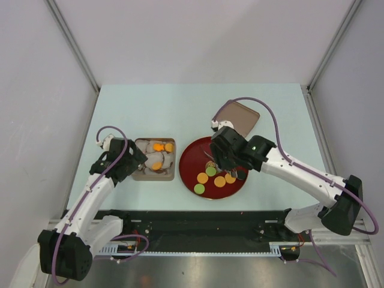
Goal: Pack the cookies
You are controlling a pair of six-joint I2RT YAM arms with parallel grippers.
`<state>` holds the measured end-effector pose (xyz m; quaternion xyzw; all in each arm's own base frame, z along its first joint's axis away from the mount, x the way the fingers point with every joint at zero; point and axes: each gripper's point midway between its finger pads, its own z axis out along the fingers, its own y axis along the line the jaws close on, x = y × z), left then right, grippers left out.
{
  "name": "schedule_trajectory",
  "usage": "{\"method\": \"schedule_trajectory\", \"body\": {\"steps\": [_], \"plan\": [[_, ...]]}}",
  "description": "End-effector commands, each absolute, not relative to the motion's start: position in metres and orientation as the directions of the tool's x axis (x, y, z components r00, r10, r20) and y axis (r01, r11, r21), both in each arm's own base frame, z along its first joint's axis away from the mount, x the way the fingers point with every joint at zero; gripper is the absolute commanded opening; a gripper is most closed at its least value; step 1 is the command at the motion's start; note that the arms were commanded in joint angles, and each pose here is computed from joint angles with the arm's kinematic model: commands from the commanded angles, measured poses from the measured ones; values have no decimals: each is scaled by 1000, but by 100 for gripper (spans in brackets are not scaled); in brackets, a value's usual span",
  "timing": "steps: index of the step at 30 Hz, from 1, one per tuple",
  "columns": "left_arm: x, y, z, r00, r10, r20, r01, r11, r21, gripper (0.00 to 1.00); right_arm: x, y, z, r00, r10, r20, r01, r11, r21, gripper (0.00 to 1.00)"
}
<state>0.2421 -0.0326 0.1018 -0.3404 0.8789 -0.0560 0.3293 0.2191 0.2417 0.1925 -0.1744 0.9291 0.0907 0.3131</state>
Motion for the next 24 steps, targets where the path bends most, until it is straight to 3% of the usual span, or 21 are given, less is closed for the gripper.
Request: {"method": "schedule_trajectory", "body": {"steps": [1, 24], "plan": [[247, -34, 105, -541, -640, -546, -551, 760, -345, 100, 197, 231, 189, -762, -267, -591, -371, 927, 60, 55], [245, -37, 101, -553, -640, -534, -546, 762, -347, 100, 128, 262, 161, -774, -353, -526, -455, 888, 74, 53]]}}
